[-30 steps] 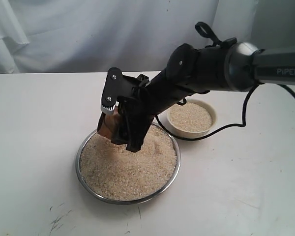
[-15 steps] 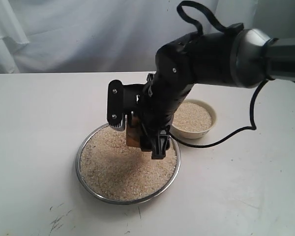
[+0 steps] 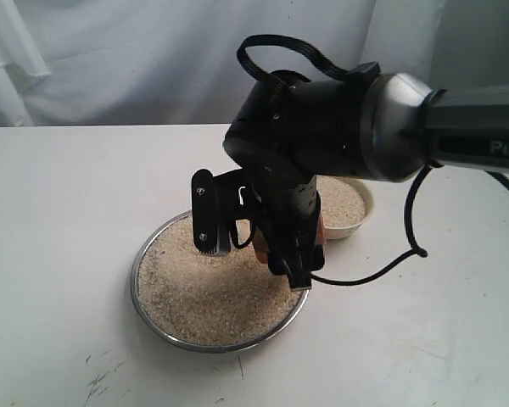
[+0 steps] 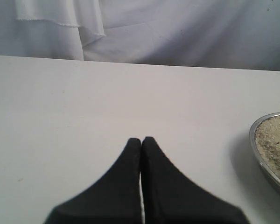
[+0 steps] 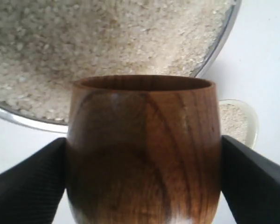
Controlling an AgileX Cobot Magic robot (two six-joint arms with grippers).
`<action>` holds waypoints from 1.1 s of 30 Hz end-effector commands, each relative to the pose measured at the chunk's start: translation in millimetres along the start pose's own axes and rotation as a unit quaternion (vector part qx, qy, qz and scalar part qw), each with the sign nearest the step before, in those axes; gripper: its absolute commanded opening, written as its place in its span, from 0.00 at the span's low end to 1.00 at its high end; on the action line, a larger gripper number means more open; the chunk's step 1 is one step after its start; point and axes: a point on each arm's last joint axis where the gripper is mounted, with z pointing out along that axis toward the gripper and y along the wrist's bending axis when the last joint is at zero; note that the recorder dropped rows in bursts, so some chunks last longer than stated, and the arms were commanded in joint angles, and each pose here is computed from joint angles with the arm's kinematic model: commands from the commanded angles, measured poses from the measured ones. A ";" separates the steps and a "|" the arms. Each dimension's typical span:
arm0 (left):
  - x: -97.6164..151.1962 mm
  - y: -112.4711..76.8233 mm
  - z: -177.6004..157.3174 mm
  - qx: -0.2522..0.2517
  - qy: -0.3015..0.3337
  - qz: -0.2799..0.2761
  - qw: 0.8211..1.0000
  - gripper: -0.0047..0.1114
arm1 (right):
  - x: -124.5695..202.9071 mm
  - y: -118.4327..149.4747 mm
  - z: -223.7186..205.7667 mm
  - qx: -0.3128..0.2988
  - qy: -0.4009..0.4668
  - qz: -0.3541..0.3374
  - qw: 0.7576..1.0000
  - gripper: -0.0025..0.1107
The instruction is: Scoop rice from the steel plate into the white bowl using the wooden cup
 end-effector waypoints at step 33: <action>0.2 -0.1 0.2 0.001 -0.006 0.001 1.000 0.04 | -22.6 37.9 10.2 -0.063 0.076 -0.021 0.995 0.02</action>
